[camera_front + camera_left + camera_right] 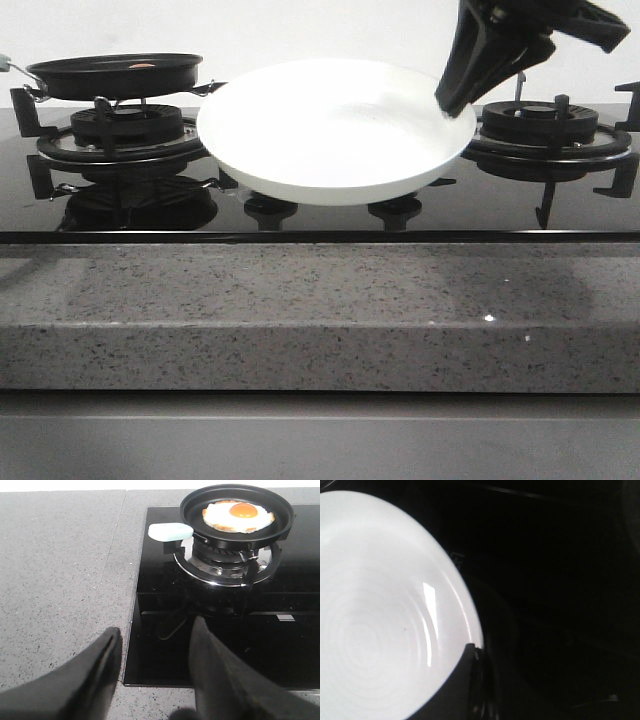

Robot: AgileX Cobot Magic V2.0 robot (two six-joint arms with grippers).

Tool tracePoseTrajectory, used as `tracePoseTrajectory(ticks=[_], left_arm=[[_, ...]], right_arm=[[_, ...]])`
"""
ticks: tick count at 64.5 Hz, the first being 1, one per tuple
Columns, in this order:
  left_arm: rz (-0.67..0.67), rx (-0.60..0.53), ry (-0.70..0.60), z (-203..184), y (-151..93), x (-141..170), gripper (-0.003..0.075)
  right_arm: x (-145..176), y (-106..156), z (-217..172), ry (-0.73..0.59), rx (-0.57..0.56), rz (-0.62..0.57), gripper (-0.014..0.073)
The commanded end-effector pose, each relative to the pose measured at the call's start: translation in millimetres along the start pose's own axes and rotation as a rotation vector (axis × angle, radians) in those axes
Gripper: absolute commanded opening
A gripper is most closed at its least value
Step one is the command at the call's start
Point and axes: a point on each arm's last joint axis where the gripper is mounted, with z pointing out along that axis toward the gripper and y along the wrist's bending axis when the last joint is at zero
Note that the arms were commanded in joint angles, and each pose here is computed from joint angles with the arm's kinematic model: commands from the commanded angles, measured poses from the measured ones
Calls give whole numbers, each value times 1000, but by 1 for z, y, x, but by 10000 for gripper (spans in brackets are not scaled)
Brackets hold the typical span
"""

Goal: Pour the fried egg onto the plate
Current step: 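Lift the white plate with the right gripper toward the frying pan, then reach the left gripper to the pan's pale green handle and grasp it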

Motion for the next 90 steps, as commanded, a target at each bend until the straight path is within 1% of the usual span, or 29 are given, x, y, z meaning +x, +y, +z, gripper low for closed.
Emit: tracePoseTrajectory(ticks=[1,54,64,72,75,79,81,82,85,87,90], left_arm=[[-6,6,-109,-4,0,-17,311],[-8,7,-112,-4,0,-18,311],[-9,9,-147,-5,-1,-21,311],[-39,26,-159,-5,-2,-22,318],[-47,30,-152,-3,-2,-22,347],[-57,36,-138,1,-3,-22,435],[-63,38,-125,5,-3,-22,510],[-64,39,-119,7,-3,-22,522],[-81,47,-96,12,-4,-21,590],[-95,54,-73,17,-5,-22,617],[-118,66,-34,24,-6,-24,624]], right_arm=[[-12,6,-14,-103,-24,0,-66],[-11,5,-12,-89,-24,2,-66],[-11,5,-12,-89,-24,2,-66],[-11,5,-12,-89,-24,2,-66],[-11,5,-12,-89,-24,2,-66],[-11,5,-12,-89,-24,2,-66],[-11,5,-12,-89,-24,2,-66],[-11,5,-12,-89,-24,2,-66],[-11,5,-12,-89,-24,2,-66],[-11,5,-12,-89,-24,2,-66],[-11,5,-12,-89,-24,2,-66]])
